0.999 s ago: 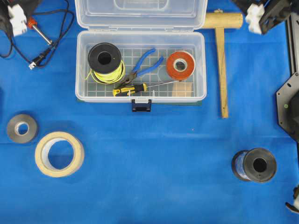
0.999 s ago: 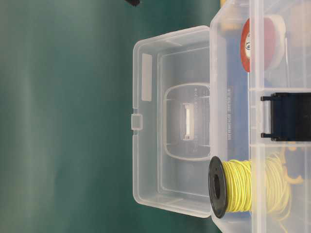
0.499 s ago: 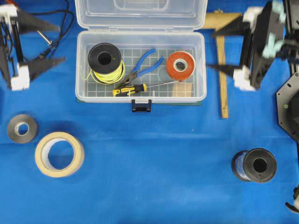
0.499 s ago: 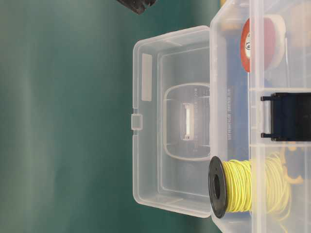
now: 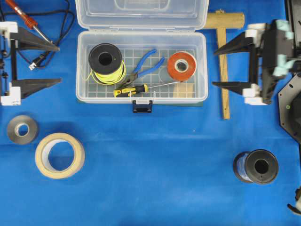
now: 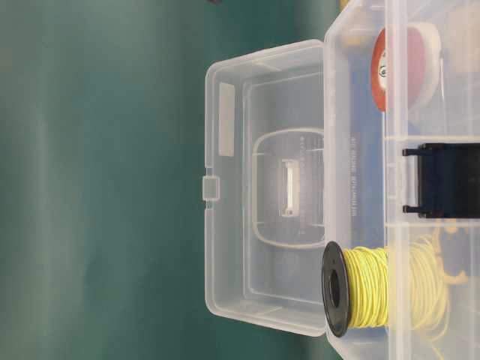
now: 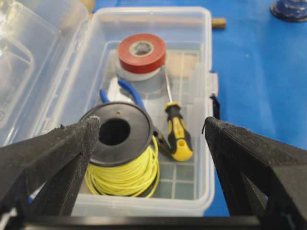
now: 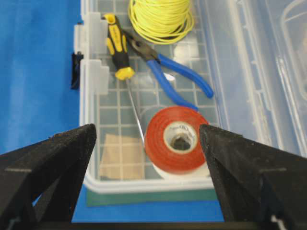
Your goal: Open the tool box with both arms.
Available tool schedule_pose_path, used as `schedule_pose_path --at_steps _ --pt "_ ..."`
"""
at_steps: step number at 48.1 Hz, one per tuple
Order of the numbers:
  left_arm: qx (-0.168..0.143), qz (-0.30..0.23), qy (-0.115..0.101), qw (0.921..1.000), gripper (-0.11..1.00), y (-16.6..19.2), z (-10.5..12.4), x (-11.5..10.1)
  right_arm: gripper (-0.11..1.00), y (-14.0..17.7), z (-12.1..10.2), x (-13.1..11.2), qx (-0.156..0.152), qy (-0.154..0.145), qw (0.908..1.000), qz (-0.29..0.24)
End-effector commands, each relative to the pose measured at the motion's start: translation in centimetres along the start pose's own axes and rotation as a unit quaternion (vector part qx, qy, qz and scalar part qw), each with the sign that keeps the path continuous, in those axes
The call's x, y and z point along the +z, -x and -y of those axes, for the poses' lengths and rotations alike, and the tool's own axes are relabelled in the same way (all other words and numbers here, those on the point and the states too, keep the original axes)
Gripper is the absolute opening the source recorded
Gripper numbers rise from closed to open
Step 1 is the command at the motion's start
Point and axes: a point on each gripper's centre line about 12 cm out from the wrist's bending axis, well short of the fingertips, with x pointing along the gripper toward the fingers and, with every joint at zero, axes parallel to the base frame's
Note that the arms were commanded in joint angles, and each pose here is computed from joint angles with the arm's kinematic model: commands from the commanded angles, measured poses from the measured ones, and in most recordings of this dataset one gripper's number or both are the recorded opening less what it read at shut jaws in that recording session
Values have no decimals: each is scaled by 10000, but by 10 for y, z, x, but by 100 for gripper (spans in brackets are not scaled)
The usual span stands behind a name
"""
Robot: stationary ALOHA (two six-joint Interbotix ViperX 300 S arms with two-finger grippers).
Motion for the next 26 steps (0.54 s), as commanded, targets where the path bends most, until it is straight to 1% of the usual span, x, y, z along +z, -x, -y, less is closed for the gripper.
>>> schedule_pose_path --at_steps 1,7,14,23,26 --pt "-13 71 4 10000 93 7 1 2 84 14 -1 3 13 7 9999 161" --pt "-16 86 20 10000 93 16 1 -5 84 33 0 -3 14 6 9994 337" --pt "-21 94 20 10000 93 26 2 -14 84 49 0 -20 30 -61 9992 398" --pt "-37 19 35 10000 93 35 3 -23 84 54 0 -43 27 -266 9989 390" --pt "-42 -27 50 10000 93 36 3 -28 84 54 0 -46 28 -305 9986 436"
